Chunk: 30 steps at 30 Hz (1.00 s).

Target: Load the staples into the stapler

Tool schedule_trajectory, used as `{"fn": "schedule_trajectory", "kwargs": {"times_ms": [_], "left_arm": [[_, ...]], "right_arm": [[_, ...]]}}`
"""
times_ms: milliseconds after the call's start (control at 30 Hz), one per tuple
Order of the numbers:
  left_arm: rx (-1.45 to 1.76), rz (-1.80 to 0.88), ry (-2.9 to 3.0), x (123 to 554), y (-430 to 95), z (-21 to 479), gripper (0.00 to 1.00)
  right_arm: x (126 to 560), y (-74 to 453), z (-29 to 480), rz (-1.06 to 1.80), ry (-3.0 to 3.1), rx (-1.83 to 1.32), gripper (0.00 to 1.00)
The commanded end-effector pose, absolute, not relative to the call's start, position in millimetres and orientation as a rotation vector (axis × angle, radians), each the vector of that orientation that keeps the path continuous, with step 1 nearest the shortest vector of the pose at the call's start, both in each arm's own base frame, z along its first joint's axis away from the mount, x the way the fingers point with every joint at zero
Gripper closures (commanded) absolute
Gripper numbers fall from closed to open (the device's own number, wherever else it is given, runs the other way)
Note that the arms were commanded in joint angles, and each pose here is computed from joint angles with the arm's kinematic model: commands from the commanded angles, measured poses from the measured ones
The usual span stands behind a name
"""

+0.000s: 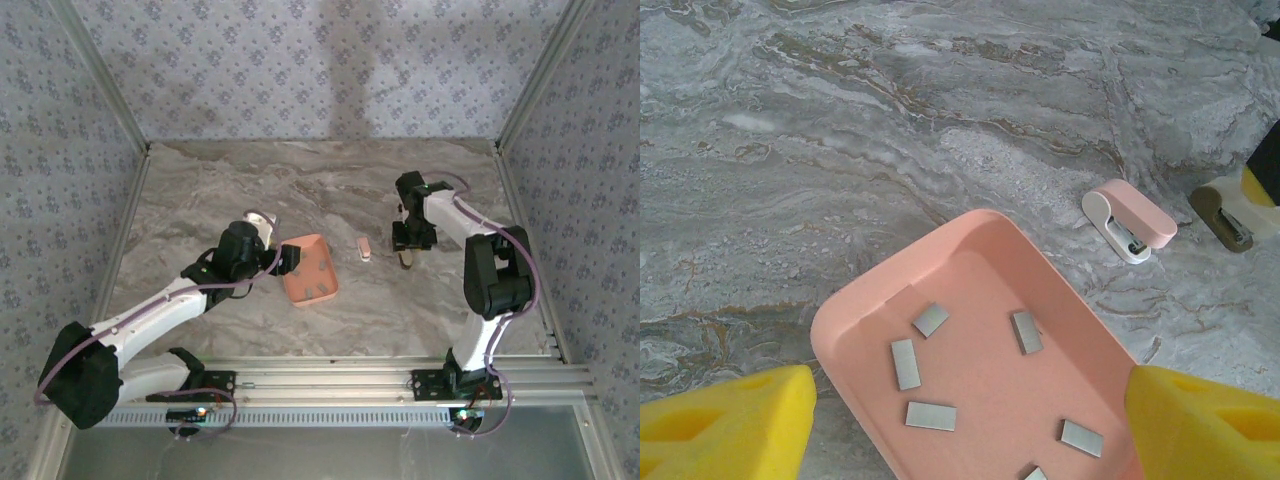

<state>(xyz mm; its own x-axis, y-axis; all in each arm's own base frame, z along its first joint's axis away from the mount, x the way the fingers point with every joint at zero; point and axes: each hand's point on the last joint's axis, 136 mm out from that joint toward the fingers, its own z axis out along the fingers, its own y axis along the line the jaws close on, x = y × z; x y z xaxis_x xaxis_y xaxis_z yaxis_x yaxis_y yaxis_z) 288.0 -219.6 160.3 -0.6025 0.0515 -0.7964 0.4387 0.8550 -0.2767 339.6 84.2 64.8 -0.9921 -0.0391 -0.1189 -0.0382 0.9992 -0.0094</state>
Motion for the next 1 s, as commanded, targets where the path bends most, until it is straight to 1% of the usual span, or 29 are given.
{"fn": "schedule_trajectory", "kwargs": {"times_ms": [0, 167, 433, 600, 800, 967], "left_arm": [[0.332, -0.581, 2.155, 291, -219, 161, 0.19], [0.335, -0.580, 2.152, 291, -219, 162, 0.19], [0.333, -0.576, 2.153, 292, -219, 163, 0.19], [0.336, -0.580, 2.155, 293, -220, 162, 0.19], [0.340, -0.585, 2.155, 295, -222, 162, 0.19], [0.340, -0.579, 2.153, 295, -221, 163, 0.19]], "right_arm": [[337, 83, 76, -0.027, 3.018, -0.066, 0.56], [333, 86, 62, -0.026, 3.057, -0.078, 0.53], [326, 89, 41, 0.002, 3.117, -0.071, 0.53], [325, 89, 37, -0.001, 3.129, -0.069, 0.59], [328, 89, 46, -0.016, 3.108, -0.076, 0.70], [339, 98, 67, -0.006, 3.037, -0.113, 0.72]]}}
